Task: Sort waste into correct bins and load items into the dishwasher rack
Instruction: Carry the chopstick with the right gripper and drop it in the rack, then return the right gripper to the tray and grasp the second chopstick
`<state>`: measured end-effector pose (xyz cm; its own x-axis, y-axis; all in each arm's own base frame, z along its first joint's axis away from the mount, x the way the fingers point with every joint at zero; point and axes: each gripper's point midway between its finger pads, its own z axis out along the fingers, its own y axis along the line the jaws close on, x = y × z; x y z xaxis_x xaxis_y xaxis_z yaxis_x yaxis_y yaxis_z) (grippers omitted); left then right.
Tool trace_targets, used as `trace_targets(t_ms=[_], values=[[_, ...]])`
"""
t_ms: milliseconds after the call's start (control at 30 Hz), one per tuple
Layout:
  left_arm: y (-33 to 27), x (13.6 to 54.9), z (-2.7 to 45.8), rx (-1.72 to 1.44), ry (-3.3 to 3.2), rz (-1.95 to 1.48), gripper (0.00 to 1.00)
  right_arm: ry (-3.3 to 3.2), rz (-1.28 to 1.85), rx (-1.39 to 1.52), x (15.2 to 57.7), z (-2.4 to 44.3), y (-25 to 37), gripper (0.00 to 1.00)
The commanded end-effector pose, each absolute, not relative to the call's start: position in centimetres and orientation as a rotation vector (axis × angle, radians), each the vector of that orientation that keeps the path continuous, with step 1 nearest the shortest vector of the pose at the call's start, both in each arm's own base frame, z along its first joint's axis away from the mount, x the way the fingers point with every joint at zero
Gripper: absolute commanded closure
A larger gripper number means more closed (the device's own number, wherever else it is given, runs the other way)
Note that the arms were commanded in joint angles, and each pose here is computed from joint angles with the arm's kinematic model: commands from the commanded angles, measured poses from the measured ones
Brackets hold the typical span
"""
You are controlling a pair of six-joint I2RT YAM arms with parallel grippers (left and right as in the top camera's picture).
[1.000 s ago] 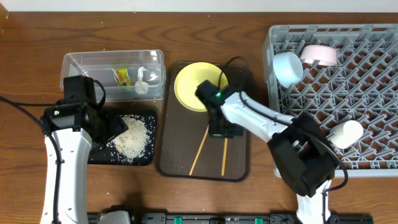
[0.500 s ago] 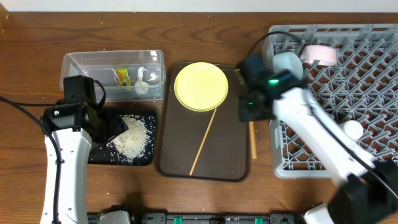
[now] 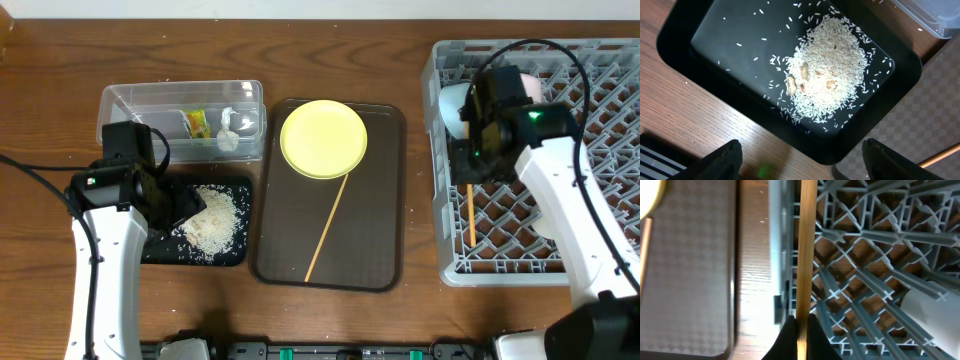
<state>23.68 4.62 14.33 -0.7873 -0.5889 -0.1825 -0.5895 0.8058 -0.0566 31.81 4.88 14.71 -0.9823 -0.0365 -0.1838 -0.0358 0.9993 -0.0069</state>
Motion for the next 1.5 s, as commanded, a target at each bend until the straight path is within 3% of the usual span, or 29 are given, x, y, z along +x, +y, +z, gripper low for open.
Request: trace_targets(t_ms=[0,233,433,633,967,1233,1467], values=[[4.8,23.7,14.4,-0.945,2.800,0.007,0.21,3.021,-0.036,-0.116,31.3,12.8,4.1,0.99],[4.8,23.7,14.4,-0.945,2.800,0.007,0.21,3.093,-0.047,-0.118,30.5,8.9,4.0,0.99],[4.7,23.7,14.4,-0.945,2.800,0.006,0.21,3.046,-0.039,-0.116,31.6,8.4,4.2,0.96],[4.8,23.7,14.4,-0.945,2.800,0.007,0.21,3.043,-0.010,-0.117,31.7,8.5,4.5,0.75],[4.8,23.7,14.4,-0.945,2.800,0.007,0.20,2.887,0.031,-0.115,33.4,14.2,5.0,0.72],[4.8,23.7,14.4,-0.945,2.800,0.007,0.21,2.652,0.486,-0.256,34.7,19.6,12.3,0.62],[4.8,23.7,14.4,-0.945,2.800,0.007,0.20,2.729,0.618,-0.328,32.4,17.9,19.3,0.55]])
